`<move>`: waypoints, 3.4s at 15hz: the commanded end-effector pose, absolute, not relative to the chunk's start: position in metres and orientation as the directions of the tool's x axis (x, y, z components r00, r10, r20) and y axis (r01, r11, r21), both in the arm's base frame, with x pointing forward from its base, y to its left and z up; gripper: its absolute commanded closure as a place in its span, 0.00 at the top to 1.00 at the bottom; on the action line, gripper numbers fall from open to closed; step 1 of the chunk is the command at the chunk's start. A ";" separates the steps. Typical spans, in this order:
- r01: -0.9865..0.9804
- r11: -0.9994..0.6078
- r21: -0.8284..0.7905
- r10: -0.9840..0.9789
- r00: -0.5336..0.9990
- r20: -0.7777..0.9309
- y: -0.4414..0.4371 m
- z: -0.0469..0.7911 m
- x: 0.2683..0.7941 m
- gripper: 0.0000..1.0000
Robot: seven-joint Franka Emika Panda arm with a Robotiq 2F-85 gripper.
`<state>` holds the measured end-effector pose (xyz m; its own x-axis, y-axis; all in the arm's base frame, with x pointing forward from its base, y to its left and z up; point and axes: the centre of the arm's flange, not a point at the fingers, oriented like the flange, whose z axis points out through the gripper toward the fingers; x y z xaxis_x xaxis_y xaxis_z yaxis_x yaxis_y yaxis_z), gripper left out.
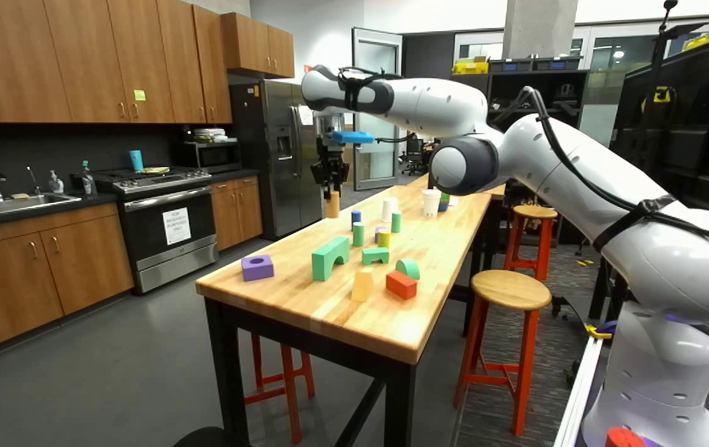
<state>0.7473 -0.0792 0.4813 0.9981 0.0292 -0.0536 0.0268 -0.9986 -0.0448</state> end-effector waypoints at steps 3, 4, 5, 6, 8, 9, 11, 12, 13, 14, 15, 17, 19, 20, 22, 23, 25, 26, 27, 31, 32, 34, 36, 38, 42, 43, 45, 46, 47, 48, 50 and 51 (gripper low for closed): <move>0.068 -0.997 -0.047 0.071 0.995 -0.063 -0.068 0.513 0.736 0.15; 0.072 -0.996 -0.046 0.075 0.995 -0.072 -0.065 0.511 0.736 0.15; 0.079 -0.996 -0.050 0.082 0.994 -0.078 -0.063 0.509 0.736 0.15; 0.089 -0.994 -0.057 0.093 0.992 -0.087 -0.059 0.506 0.735 0.15; 0.109 -0.992 -0.060 0.115 0.987 -0.108 -0.049 0.498 0.732 0.15; 0.118 -0.991 -0.059 0.124 0.985 -0.118 -0.045 0.494 0.731 0.15; 0.130 -0.990 -0.060 0.138 0.981 -0.139 -0.038 0.489 0.730 0.15; 0.134 -0.989 -0.057 0.141 0.979 -0.146 -0.035 0.488 0.730 0.15; 0.138 -0.989 -0.059 0.146 0.977 -0.153 -0.033 0.486 0.730 0.15; 0.141 -0.988 -0.060 0.149 0.977 -0.155 -0.032 0.485 0.731 0.15; 0.142 -0.988 -0.060 0.150 0.976 -0.157 -0.031 0.484 0.731 0.15; 0.141 -0.989 -0.054 0.147 0.976 -0.158 -0.032 0.481 0.731 0.15; 0.137 -0.989 -0.058 0.145 0.977 -0.159 -0.034 0.479 0.731 0.15; 0.136 -0.989 -0.056 0.143 0.977 -0.161 -0.034 0.478 0.731 0.15; 0.140 -0.989 -0.056 0.147 0.976 -0.162 -0.033 0.475 0.730 0.15; 0.148 -0.987 -0.064 0.157 0.974 -0.166 -0.031 0.474 0.729 0.15; 0.159 -0.985 -0.063 0.168 0.971 -0.168 -0.029 0.472 0.728 0.15; 0.164 -0.984 -0.065 0.173 0.970 -0.170 -0.028 0.472 0.728 0.15; 0.169 -0.983 -0.067 0.178 0.969 -0.171 -0.028 0.471 0.727 0.15; 0.179 -0.981 -0.069 0.189 0.965 -0.180 -0.024 0.471 0.724 0.15; 0.183 -0.981 -0.070 0.193 0.964 -0.181 -0.023 0.471 0.724 0.15; 0.191 -0.978 -0.079 0.203 0.961 -0.188 -0.019 0.471 0.720 0.15; 0.201 -0.976 -0.084 0.214 0.957 -0.196 -0.012 0.469 0.717 0.15; 0.209 -0.974 -0.084 0.223 0.953 -0.204 -0.006 0.467 0.715 0.15; 0.209 -0.975 -0.077 0.221 0.953 -0.206 0.002 0.466 0.714 0.15; 0.199 -0.975 -0.093 0.215 0.955 -0.203 0.003 0.466 0.714 0.15; 0.159 -0.980 -0.124 0.179 0.968 -0.178 0.003 0.467 0.715 0.15; 0.132 -0.981 -0.140 0.156 0.973 -0.172 0.003 0.467 0.715 0.15; 0.110 -0.983 -0.150 0.133 0.978 -0.159 0.004 0.468 0.715 0.15; 0.090 -0.984 -0.151 0.113 0.983 -0.148 0.004 0.468 0.715 0.15; 0.075 -0.987 -0.145 0.095 0.986 -0.138 0.005 0.467 0.717 0.15; 0.075 -0.988 -0.137 0.093 0.987 -0.134 0.005 0.466 0.717 0.15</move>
<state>0.7376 0.0021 0.4734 0.9790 0.1250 -0.1610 0.1042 -0.9858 -0.1320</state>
